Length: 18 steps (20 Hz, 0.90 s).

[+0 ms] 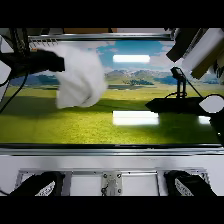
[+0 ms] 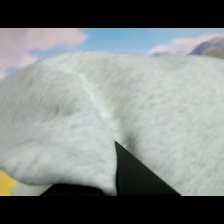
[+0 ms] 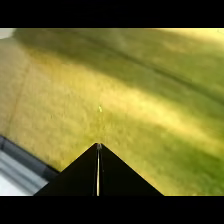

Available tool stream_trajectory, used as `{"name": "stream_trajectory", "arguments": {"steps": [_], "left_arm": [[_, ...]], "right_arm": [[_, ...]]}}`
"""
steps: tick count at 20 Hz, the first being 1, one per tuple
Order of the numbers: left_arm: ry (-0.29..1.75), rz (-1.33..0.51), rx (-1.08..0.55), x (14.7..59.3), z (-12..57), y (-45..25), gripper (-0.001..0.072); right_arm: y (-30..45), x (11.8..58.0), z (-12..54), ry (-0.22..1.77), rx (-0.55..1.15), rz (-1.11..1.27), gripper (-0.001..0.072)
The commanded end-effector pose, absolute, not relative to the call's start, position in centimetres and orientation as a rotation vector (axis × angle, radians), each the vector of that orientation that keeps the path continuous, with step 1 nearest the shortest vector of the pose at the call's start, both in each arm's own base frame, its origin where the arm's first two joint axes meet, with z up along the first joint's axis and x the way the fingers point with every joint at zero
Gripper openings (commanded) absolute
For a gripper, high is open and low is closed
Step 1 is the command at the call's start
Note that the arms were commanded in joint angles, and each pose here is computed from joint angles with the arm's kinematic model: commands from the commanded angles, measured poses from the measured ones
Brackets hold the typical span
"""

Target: Fold the clothes and pants, and hang the long-sleeved shirts on hangers.

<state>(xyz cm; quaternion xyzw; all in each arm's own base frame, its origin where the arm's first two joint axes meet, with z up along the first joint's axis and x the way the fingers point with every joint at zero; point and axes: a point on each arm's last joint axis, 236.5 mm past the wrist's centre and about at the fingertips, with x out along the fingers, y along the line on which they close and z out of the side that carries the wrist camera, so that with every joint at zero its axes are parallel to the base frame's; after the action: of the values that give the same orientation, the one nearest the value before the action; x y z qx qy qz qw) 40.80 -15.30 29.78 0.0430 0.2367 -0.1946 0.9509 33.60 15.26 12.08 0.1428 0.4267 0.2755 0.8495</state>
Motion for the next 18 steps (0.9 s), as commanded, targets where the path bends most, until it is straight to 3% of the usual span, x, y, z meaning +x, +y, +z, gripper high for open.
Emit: {"name": "stream_trajectory", "arguments": {"steps": [1,6,11,13,14,18], "left_arm": [[0.282,-0.605,0.137,35.1,37.4,-22.2,0.0025],[0.429,-0.644,0.171,36.1,30.9,-24.8,0.0025],[0.784,-0.633,0.149,39.0,15.7,-26.1,0.0048],[0.911,-0.528,0.044,41.0,11.8,-24.3,0.0714],[0.960,-0.480,-0.009,41.6,11.1,-23.0,0.0679],[1.059,-0.362,-0.126,41.9,10.0,-16.1,0.0678]], "right_arm": [[12.3,36.1,17.9,0.705,0.278,0.532,0.0029],[3.5,36.7,27.4,0.394,0.299,0.279,0.0029],[1.6,35.0,27.4,0.407,0.258,0.221,0.0029],[1.8,35.1,26.6,0.439,0.262,0.231,0.0029],[1.9,35.1,26.2,0.453,0.264,0.235,0.0029],[2.2,35.2,24.8,0.510,0.272,0.254,0.0029]]}}
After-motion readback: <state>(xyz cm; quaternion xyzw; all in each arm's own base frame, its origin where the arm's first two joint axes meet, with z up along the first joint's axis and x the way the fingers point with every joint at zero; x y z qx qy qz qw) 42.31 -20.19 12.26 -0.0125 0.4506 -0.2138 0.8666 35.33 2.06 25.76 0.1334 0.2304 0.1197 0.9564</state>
